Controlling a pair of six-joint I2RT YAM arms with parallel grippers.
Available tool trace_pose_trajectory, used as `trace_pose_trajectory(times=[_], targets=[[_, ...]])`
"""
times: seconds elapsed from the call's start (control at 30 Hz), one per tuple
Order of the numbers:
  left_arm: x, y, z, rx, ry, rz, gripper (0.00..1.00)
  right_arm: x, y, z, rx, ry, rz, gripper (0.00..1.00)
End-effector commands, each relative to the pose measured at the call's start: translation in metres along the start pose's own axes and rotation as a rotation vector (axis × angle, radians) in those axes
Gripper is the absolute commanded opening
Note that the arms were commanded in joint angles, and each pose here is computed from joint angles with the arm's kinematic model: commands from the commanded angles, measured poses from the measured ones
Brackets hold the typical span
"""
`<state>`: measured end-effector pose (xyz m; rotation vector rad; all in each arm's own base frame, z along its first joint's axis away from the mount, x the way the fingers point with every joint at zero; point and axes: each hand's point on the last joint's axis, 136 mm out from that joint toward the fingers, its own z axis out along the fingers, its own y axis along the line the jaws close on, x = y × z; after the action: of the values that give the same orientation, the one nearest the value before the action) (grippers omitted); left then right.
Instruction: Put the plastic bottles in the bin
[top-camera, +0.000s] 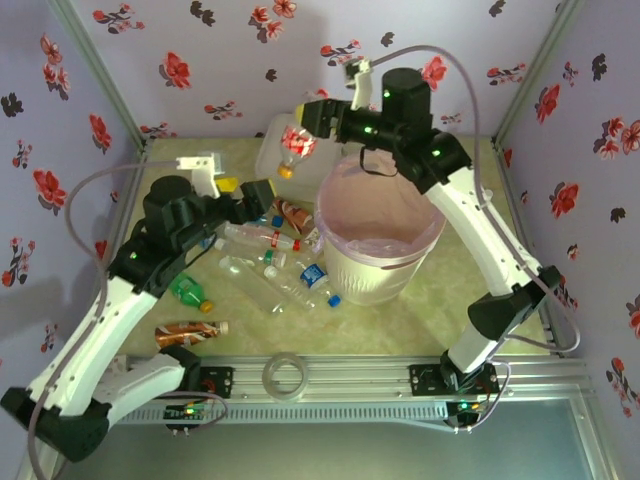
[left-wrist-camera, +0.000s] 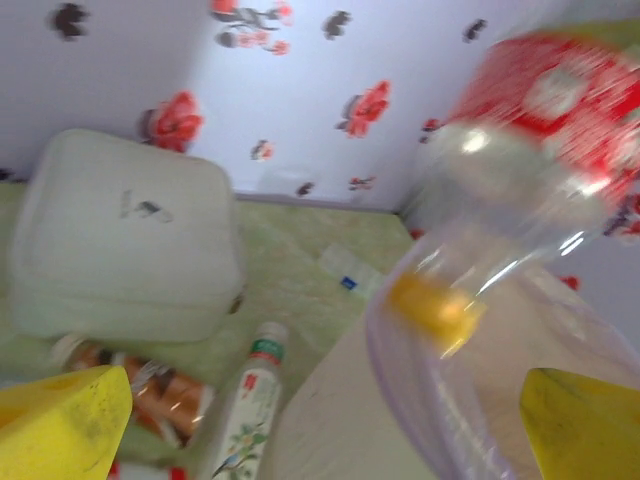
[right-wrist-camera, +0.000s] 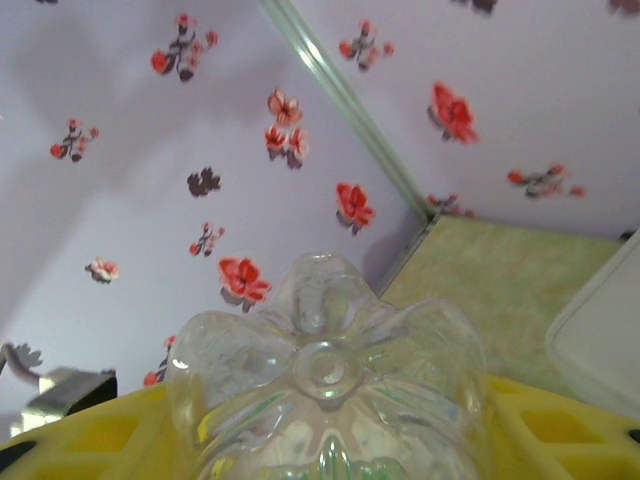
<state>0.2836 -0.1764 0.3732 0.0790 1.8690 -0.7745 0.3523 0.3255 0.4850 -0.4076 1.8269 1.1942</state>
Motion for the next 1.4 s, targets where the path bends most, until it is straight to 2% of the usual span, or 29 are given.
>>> trace_pose_trajectory(times=[0.0,0.13,0.27,0.37,0.5,0.7,0.93,1.17,1.37], targets=[[0.048,0.069,-0.014,-0.308,0.143,-0.059,0.99,-0.018,0.004,-0.033,0.073,-0.021,-0.106,0.59],[0.085,0.118,-0.042,-0.527,0.244,-0.103,0.99,-0.017,-0.012,-0.067,0.224,0.004,-0.187,0.57],[0.111,0.157,-0.069,-0.685,0.258,-0.217,0.98,-0.011,-0.033,-0.104,0.369,0.042,-0.232,0.56],[0.134,0.180,-0.084,-0.775,0.264,-0.326,0.96,-0.002,-0.046,-0.126,0.458,0.083,-0.260,0.55],[0.163,0.197,-0.095,-0.856,0.306,-0.404,0.96,0.017,-0.064,-0.138,0.544,0.179,-0.293,0.55],[0.187,0.202,-0.122,-0.969,0.436,-0.422,0.97,0.063,-0.100,-0.129,0.650,0.392,-0.326,0.53],[0.206,0.199,-0.153,-1.072,0.570,-0.455,1.00,0.126,-0.139,-0.108,0.683,0.575,-0.281,0.54],[0.221,0.192,-0.171,-1.141,0.645,-0.521,1.00,0.170,-0.174,-0.091,0.710,0.691,-0.235,0.54],[0.237,0.186,-0.173,-1.126,0.687,-0.591,1.00,0.202,-0.199,-0.079,0.724,0.726,-0.197,0.55]])
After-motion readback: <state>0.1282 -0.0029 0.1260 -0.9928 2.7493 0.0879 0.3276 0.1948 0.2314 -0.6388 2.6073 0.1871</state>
